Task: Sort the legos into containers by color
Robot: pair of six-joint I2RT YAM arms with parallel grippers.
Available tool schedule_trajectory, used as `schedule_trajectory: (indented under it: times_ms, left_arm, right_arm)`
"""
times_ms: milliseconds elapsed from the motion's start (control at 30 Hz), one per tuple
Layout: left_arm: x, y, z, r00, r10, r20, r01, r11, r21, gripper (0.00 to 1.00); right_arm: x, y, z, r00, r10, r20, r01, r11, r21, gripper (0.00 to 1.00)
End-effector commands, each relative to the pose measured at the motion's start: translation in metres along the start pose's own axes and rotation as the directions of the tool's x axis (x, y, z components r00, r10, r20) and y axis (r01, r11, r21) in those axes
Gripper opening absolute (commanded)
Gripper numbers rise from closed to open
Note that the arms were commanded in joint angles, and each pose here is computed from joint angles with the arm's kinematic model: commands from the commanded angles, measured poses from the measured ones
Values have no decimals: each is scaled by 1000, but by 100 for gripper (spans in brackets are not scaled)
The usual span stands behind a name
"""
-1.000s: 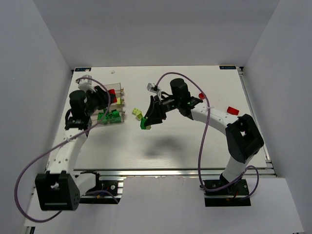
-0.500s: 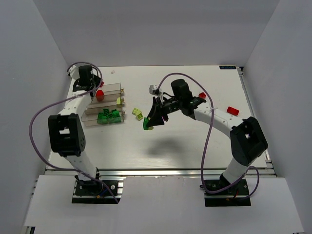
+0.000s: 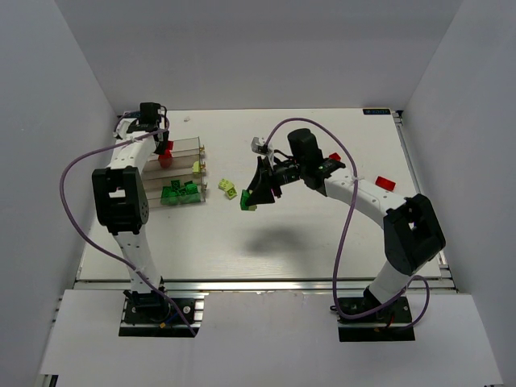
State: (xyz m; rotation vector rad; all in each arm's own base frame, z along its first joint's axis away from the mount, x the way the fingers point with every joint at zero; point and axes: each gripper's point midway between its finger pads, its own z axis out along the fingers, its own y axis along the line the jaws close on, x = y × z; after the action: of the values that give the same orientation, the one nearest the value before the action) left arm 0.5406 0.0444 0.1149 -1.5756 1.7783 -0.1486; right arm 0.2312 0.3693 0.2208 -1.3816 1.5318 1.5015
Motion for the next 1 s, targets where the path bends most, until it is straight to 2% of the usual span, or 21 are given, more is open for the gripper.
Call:
schedule_trajectory:
  times_ms: [0, 133, 233, 400, 567, 700, 733, 800, 833, 967]
  left_arm:
    - [-6, -2, -9, 996, -85, 12, 85, 996, -26, 0]
    - [0, 1, 0, 995, -103, -9, 103, 994, -34, 0]
    - [2, 0, 3, 994, -104, -12, 104, 994, -35, 8]
    - [1, -3, 6, 995, -103, -12, 103, 994, -24, 35]
    - [2, -4, 4, 994, -104, -25, 104, 995, -10, 47]
    - [-3, -19, -11, 993, -112, -42, 114, 992, 56, 57]
    - [-5, -24, -16, 994, -105, -41, 108, 991, 79, 66]
    - [-11, -33, -32, 993, -105, -50, 111, 985, 132, 75]
    - [-14, -36, -37, 994, -99, -47, 105, 983, 148, 84]
    - [-14, -35, -53, 994, -83, -63, 94, 977, 193, 88]
  right_arm:
    - [-26, 7, -7, 995, -88, 35, 88, 996, 3, 0]
    - [-28, 6, -7, 995, -92, 37, 92, 996, 4, 0]
    - [-28, 5, -8, 995, -95, 36, 95, 995, 8, 0]
    - [-25, 5, -9, 995, -91, 33, 91, 996, 12, 0]
    - [-27, 4, -9, 995, -98, 35, 97, 995, 19, 0]
    - [-28, 4, -10, 994, -106, 34, 105, 994, 22, 0]
    - [-25, 5, -9, 996, -90, 23, 90, 996, 17, 0]
    - [-25, 4, -9, 995, -94, 19, 94, 995, 20, 0]
    - [-25, 3, -9, 995, -102, 17, 102, 995, 23, 0]
    - [-22, 0, -9, 995, -96, -1, 96, 995, 27, 0]
